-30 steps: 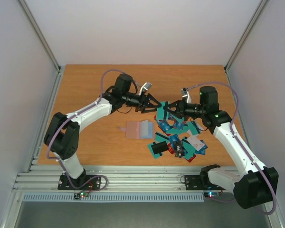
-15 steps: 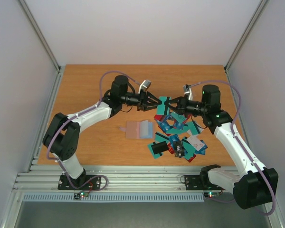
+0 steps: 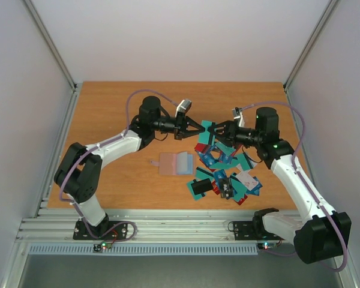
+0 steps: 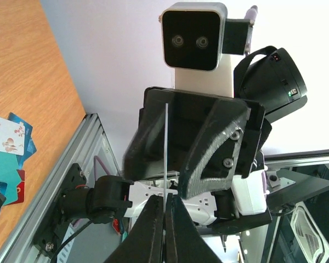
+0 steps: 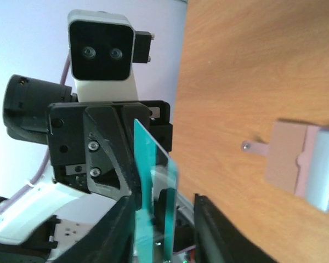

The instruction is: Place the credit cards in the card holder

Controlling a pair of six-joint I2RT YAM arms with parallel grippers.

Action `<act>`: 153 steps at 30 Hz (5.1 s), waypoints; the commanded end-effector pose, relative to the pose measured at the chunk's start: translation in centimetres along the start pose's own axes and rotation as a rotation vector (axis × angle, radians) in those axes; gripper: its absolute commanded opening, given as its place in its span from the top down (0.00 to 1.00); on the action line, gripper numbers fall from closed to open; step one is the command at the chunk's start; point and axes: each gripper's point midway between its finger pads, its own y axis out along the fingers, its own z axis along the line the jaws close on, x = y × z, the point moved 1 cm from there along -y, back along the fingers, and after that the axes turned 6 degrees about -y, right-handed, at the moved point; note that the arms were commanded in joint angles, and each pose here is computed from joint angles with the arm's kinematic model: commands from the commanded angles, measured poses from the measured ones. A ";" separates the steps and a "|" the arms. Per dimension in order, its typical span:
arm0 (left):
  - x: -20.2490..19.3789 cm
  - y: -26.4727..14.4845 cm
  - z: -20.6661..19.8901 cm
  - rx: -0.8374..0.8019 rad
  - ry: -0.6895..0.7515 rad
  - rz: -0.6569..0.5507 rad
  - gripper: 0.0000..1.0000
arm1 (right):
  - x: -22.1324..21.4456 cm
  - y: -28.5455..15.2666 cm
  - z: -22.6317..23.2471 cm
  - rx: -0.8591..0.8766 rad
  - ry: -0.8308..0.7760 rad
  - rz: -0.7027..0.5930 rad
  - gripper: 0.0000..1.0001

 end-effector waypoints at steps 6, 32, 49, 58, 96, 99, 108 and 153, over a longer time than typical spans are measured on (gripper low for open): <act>-1.0 -2.5 3.4 0.288 -0.040 -0.104 1.00 | -1.3 0.0 -5.0 -0.241 -0.009 0.097 0.40; -3.2 -15.9 18.1 1.281 -0.039 -0.108 1.00 | -7.8 12.2 -16.1 -0.413 0.100 0.481 0.54; -3.9 -16.4 16.8 1.276 -0.003 -0.092 1.00 | -8.9 16.0 -15.2 -0.323 0.089 0.549 0.58; -5.6 -16.5 13.1 1.214 0.020 -0.127 1.00 | -9.2 18.6 -14.0 -0.232 0.097 0.583 0.58; -2.9 -9.3 20.2 0.656 -0.036 -0.069 1.00 | -7.8 23.0 -16.7 -0.207 0.205 0.666 0.56; -2.6 -9.8 21.4 0.671 -0.036 -0.071 1.00 | -7.5 23.0 -16.4 -0.200 0.207 0.666 0.57; -1.2 -11.3 22.6 0.649 -0.020 -0.127 1.00 | -5.3 21.9 -15.5 -0.203 0.185 0.637 0.57; -1.9 -10.7 23.6 0.528 -0.087 -0.031 1.00 | -10.8 10.3 -22.0 -0.463 0.273 0.590 0.71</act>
